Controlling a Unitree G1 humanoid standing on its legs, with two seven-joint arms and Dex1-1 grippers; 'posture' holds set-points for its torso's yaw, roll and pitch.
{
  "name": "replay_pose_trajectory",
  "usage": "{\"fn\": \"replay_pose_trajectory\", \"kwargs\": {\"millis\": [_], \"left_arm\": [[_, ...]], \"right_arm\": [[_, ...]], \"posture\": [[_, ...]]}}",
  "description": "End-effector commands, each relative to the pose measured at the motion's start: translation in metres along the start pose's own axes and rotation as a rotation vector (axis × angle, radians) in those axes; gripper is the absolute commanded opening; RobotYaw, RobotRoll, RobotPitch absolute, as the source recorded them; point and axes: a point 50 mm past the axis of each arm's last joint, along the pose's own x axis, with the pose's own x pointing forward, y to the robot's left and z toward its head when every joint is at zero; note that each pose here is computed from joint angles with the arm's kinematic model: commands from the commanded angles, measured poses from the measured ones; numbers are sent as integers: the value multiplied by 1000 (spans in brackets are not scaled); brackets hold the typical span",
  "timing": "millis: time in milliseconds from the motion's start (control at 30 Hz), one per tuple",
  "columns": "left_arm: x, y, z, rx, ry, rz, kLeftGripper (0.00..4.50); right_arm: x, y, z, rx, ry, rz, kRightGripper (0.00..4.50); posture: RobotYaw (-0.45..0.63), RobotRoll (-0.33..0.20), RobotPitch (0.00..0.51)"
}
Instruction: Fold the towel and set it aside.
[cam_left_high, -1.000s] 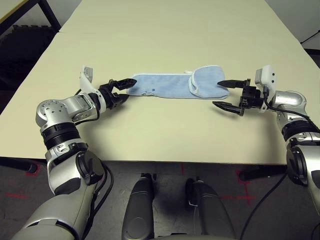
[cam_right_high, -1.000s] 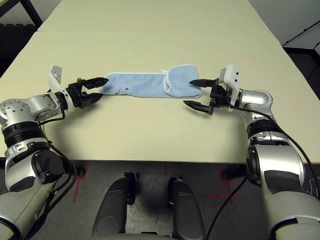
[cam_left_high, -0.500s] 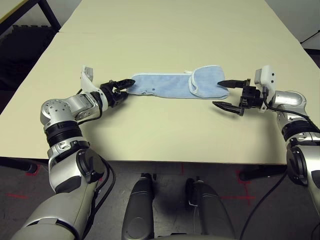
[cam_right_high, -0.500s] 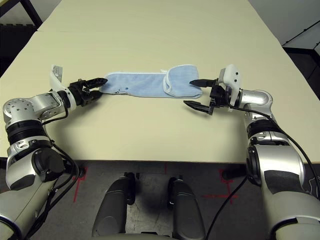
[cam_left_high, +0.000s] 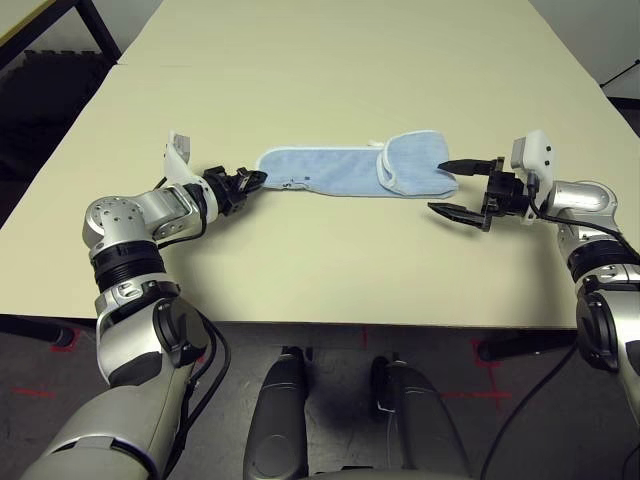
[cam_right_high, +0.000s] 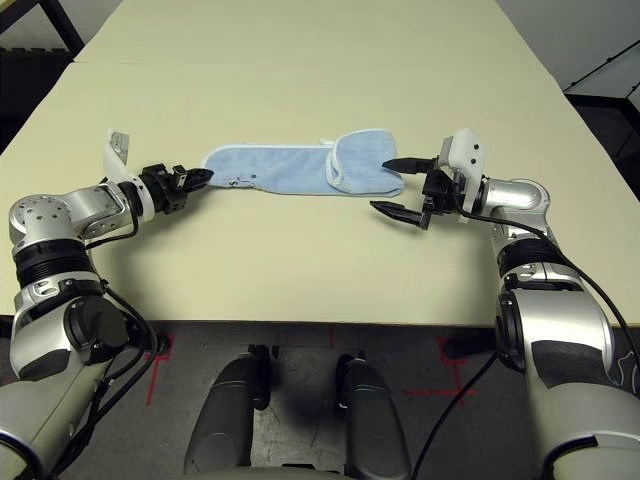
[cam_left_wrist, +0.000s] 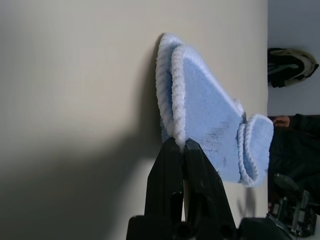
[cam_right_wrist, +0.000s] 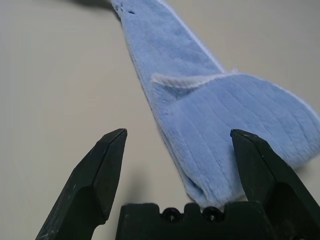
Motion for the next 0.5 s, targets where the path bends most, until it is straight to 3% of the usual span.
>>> {"fn": "replay_pose_trajectory", "kwargs": {"millis": [33,233,500], "left_arm": [[-15,11,1,25,15,48,23],[-45,26,7,63,-8,111,23],[-52,22,15,99,-40,112,23]], "right_arm": [[-4,0,-1,-9,16,-4,4500],[-1,0,-1,20,1,-6,4500],[1,-1,0,60,-14,2,4500]], "posture": [[69,0,164],[85,0,167],[90,0,163]]}}
